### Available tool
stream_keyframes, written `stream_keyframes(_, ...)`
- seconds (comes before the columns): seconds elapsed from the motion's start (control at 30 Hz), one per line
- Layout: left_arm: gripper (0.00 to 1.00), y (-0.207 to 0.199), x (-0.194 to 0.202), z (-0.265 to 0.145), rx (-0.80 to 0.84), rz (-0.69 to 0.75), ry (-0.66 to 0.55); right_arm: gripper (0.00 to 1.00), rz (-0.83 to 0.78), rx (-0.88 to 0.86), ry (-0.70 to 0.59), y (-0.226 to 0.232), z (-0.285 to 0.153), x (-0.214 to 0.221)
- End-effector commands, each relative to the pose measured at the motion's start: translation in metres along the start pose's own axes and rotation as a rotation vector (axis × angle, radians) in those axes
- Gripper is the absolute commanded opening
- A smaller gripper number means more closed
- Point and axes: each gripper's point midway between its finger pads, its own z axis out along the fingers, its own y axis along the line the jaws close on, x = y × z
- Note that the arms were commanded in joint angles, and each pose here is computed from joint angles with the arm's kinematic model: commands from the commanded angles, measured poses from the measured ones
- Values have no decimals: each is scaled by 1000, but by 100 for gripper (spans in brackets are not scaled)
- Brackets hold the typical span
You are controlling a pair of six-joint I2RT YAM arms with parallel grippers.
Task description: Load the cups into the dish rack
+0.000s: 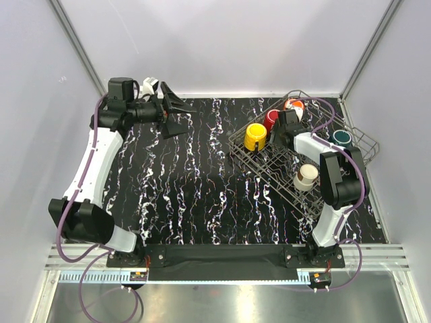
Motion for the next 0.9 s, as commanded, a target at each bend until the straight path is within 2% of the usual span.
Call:
stream_keyframes(0.0, 99, -15, 13, -11, 48, 16, 14, 61, 20, -26, 36, 5, -10, 2)
stream_keyframes(0.2, 99, -15, 21, -16, 52, 15, 8, 79, 36, -53, 42, 8, -22, 2)
stream_keyframes(0.23, 99, -14, 23, -17, 52, 14, 8, 86, 34, -53, 40, 9, -23, 2)
stream_keyframes(0.37, 99, -14, 28, -20, 56, 15, 2, 96, 30, -51, 29, 8, -32, -4)
stream_keyframes(0.57, 99, -17, 38, -26, 64, 20, -8, 99, 28, -56, 17, 6, -55, -16)
stream_keyframes(0.87, 99, 0, 54, -31, 38, 13, -34, 100, 79, -134, 11, 7, -119, -28)
